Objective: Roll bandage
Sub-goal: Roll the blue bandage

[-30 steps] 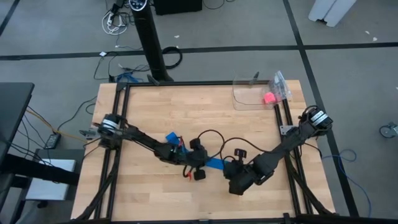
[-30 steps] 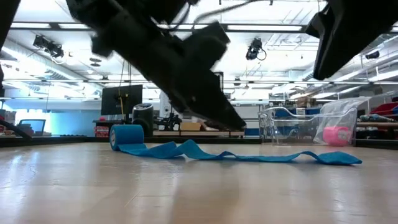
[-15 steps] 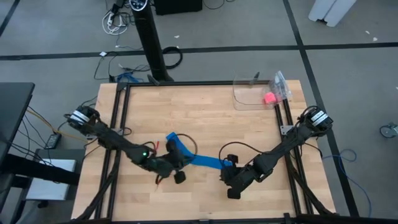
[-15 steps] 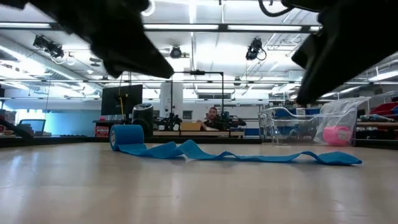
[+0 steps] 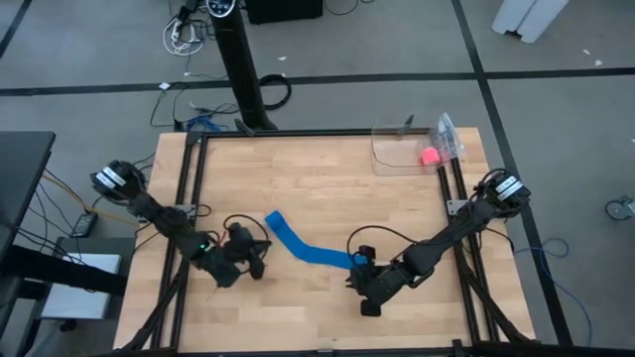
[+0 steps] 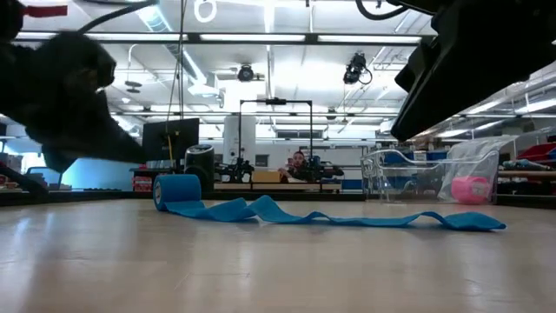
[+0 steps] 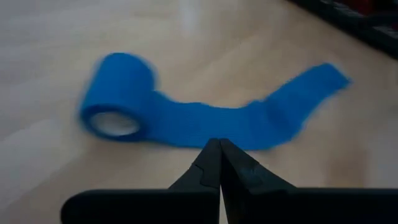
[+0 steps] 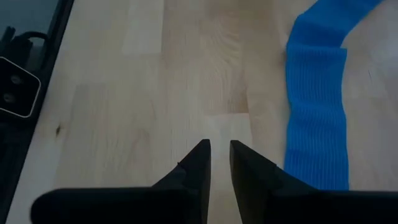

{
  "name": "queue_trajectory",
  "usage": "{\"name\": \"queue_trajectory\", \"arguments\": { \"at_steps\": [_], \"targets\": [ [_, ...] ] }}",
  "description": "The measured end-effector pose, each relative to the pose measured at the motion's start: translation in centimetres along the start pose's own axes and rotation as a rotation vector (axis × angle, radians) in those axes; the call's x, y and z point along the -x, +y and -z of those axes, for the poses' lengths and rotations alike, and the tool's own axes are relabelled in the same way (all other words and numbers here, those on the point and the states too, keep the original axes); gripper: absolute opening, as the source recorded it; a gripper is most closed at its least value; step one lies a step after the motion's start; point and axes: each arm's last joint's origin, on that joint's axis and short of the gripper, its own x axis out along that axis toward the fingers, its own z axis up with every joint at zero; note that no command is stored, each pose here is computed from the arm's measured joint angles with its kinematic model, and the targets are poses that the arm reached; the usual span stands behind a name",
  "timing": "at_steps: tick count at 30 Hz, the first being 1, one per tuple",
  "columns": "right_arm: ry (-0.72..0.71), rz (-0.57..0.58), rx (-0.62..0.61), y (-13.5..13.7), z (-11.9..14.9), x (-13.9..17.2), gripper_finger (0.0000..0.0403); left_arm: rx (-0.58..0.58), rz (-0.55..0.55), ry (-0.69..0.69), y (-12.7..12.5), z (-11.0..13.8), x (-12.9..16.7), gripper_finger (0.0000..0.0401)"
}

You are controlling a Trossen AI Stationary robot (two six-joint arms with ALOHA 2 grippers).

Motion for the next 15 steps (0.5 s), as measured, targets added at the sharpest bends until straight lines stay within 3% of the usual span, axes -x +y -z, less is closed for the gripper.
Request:
{"name": "queue_trajectory", "arguments": {
  "at_steps": [6,15],
  "targets": [
    [-0.012,-0.007,-0.006,0.1,-0.1,0.0,0.006,0.098,-0.085,-0.013,1.1,0.3,0.0,0.0007],
    [-0.033,-0.018,0.009,0.2,-0.3,0.0,0.0059,0.17,-0.133,-0.04,1.5,-0.3,-1.1,0.0068]
  ]
}}
